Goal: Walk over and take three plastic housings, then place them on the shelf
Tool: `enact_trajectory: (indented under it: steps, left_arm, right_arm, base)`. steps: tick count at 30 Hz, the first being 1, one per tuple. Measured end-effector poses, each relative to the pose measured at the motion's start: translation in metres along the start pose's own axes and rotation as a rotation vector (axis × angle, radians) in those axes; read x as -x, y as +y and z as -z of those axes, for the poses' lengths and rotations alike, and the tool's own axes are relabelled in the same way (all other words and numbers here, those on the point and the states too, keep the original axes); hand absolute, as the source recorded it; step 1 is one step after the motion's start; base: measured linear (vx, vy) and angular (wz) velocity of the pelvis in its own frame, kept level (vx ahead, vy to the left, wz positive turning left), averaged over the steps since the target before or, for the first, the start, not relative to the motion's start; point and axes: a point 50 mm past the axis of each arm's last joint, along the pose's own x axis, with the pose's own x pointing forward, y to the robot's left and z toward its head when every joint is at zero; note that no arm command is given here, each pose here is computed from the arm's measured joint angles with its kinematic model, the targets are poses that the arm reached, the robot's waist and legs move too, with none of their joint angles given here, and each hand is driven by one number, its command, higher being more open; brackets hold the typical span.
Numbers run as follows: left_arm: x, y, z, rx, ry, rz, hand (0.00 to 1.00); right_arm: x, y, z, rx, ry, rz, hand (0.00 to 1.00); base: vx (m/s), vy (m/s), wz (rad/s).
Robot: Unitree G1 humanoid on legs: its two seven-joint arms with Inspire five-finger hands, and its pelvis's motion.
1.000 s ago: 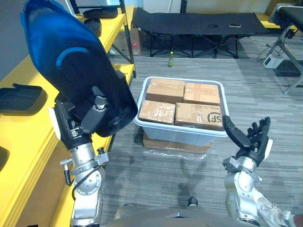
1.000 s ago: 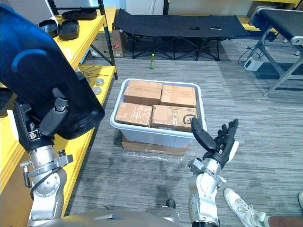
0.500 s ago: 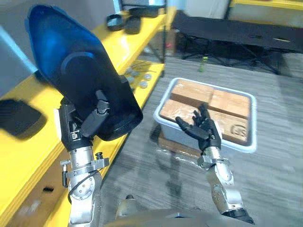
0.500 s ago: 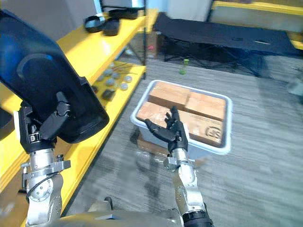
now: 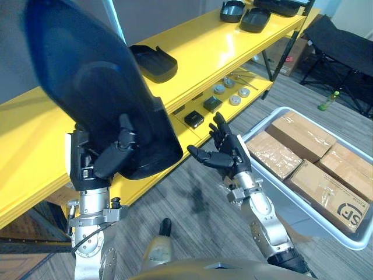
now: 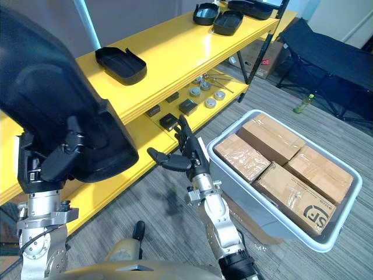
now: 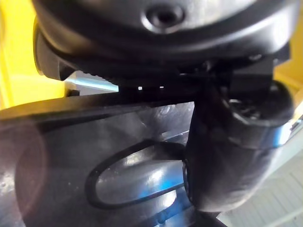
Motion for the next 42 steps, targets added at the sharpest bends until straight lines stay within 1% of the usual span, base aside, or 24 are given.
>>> enact_trajectory:
  steps: [4, 7, 11, 12, 13, 17, 19, 20, 23, 25, 26, 28, 31, 36, 39, 42]
  left_arm:
    - [0.002, 0.004, -0.003, 0.032, -0.039, -0.092, 0.0]
    - [0.004, 0.006, -0.003, 0.039, -0.038, -0.115, 0.0]
    - [0.003, 0.016, -0.013, -0.004, -0.093, -0.152, 0.0]
    - [0.002, 0.017, -0.015, -0.011, -0.103, -0.156, 0.0]
    - [0.0, 0.022, -0.025, -0.041, -0.147, -0.156, 0.0]
    - [-0.008, 0.026, -0.039, -0.124, -0.229, -0.112, 0.0]
    - [-0.016, 0.027, -0.044, -0.149, -0.26, -0.087, 0.0]
    - [-0.021, 0.028, -0.045, -0.153, -0.28, -0.098, 0.0]
    - [-0.031, 0.026, -0.041, -0.132, -0.303, -0.103, 0.0]
    - [-0.04, 0.02, -0.03, -0.097, -0.286, -0.078, 0.0]
    - [-0.041, 0.019, -0.027, -0.094, -0.277, -0.072, 0.0]
    - [-0.039, 0.019, -0.017, -0.075, -0.228, -0.073, 0.0]
    - [-0.035, 0.016, -0.012, -0.051, -0.202, -0.079, 0.0]
    - [-0.034, 0.012, -0.012, -0.054, -0.197, -0.024, 0.0]
    - [-0.032, 0.013, -0.01, -0.052, -0.176, -0.042, 0.0]
    - [-0.025, 0.014, -0.003, -0.049, -0.117, -0.065, 0.0]
  right_arm:
    - [0.001, 0.001, 0.0, 0.0, -0.002, -0.023, 1.0]
    - [0.002, 0.002, 0.0, -0.002, -0.008, -0.028, 1.0]
    - [-0.005, 0.014, -0.018, -0.057, -0.127, -0.082, 1.0]
    - [-0.007, 0.017, -0.021, -0.06, -0.148, -0.096, 1.0]
    - [-0.012, 0.022, -0.03, -0.073, -0.211, -0.115, 1.0]
    - [-0.011, 0.023, -0.035, -0.087, -0.265, -0.112, 1.0]
    - [-0.014, 0.025, -0.038, -0.089, -0.286, -0.12, 1.0]
    - [-0.02, 0.026, -0.044, -0.087, -0.314, -0.131, 1.0]
    - [-0.031, 0.023, -0.063, -0.056, -0.4, -0.137, 1.0]
    - [-0.031, 0.013, -0.083, 0.021, -0.498, -0.092, 1.0]
    - [-0.03, 0.011, -0.088, 0.036, -0.518, -0.079, 1.0]
    - [-0.027, 0.001, -0.109, 0.07, -0.61, -0.075, 1.0]
    - [-0.027, -0.006, -0.12, 0.089, -0.65, -0.087, 1.0]
    - [-0.027, -0.014, -0.126, 0.089, -0.668, -0.075, 1.0]
    - [-0.028, -0.013, -0.12, 0.03, -0.639, -0.059, 1.0]
    - [-0.026, -0.013, -0.114, 0.021, -0.613, -0.056, 1.0]
  base:
    - [-0.1, -0.039, -0.07]
    - [-0.08, 0.017, 0.02]
    - [-0.02, 0.126, -0.05]
    - [0.07, 0.279, 0.01]
    - [0.07, 0.213, 0.04]
    - [0.28, 0.253, 0.44]
    - [0.3, 0.245, 0.77]
    - [0.31, 0.055, 0.6]
    - [0.41, 0.054, 0.83]
    - [0.38, -0.061, 1.5]
    - [0.47, -0.145, 1.62]
    - [0.44, -0.217, 1.39]
    - [0.36, -0.186, 0.75]
    - [0.2, -0.076, 0.53]
    - [0.13, 0.033, 0.24]
    - [0.07, 0.088, 0.47]
